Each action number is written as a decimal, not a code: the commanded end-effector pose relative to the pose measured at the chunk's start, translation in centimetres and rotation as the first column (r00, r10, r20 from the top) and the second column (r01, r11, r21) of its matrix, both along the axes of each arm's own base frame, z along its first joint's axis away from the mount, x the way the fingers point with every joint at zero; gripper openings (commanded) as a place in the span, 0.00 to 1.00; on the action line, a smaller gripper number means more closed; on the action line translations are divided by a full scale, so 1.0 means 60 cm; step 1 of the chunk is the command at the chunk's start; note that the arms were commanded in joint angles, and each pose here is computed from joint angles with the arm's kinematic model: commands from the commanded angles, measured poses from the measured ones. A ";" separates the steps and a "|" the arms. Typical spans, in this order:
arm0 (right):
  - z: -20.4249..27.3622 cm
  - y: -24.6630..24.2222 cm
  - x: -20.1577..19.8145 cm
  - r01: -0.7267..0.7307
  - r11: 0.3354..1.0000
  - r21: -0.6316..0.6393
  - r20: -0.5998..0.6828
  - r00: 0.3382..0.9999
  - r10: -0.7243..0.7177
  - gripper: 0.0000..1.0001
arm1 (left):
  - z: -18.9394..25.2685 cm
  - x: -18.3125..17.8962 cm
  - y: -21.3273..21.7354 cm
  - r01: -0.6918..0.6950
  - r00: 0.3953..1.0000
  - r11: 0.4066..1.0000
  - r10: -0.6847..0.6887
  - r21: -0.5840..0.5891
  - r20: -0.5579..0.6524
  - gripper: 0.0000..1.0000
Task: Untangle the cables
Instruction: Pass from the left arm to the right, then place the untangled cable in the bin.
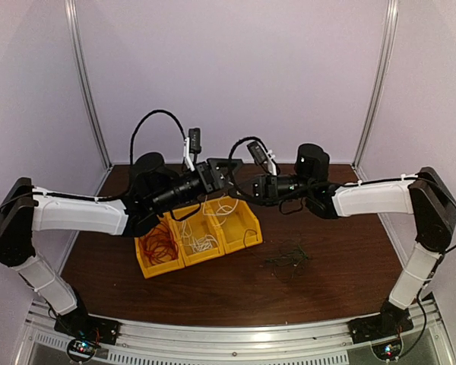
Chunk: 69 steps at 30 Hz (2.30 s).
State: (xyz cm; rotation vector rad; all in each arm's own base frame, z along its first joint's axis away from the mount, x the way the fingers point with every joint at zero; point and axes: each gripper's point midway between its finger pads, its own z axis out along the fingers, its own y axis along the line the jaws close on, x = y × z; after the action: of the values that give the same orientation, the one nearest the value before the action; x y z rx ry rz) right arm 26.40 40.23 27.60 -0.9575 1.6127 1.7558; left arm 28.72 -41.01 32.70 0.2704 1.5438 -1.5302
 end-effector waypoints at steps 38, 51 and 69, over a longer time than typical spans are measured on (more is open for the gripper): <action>0.107 0.095 0.035 0.140 0.966 -0.215 0.559 0.829 0.004 0.00 | -0.085 0.054 0.541 -0.725 0.644 0.352 0.650 0.592 0.403 0.74; -0.031 0.130 0.070 0.114 0.935 -0.335 0.451 0.891 0.053 0.00 | -0.076 0.039 0.556 -0.749 0.619 0.332 0.660 0.573 0.426 0.74; -0.242 0.173 0.063 -0.005 0.892 -0.452 0.122 0.990 0.067 0.00 | -0.066 0.029 0.566 -0.770 0.595 0.319 0.671 0.553 0.442 0.75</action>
State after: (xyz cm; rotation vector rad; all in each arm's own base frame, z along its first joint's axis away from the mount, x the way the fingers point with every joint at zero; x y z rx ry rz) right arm 30.58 49.89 14.07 -1.3347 1.9287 1.2584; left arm 30.39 -7.47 27.91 0.0606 1.7720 -0.1430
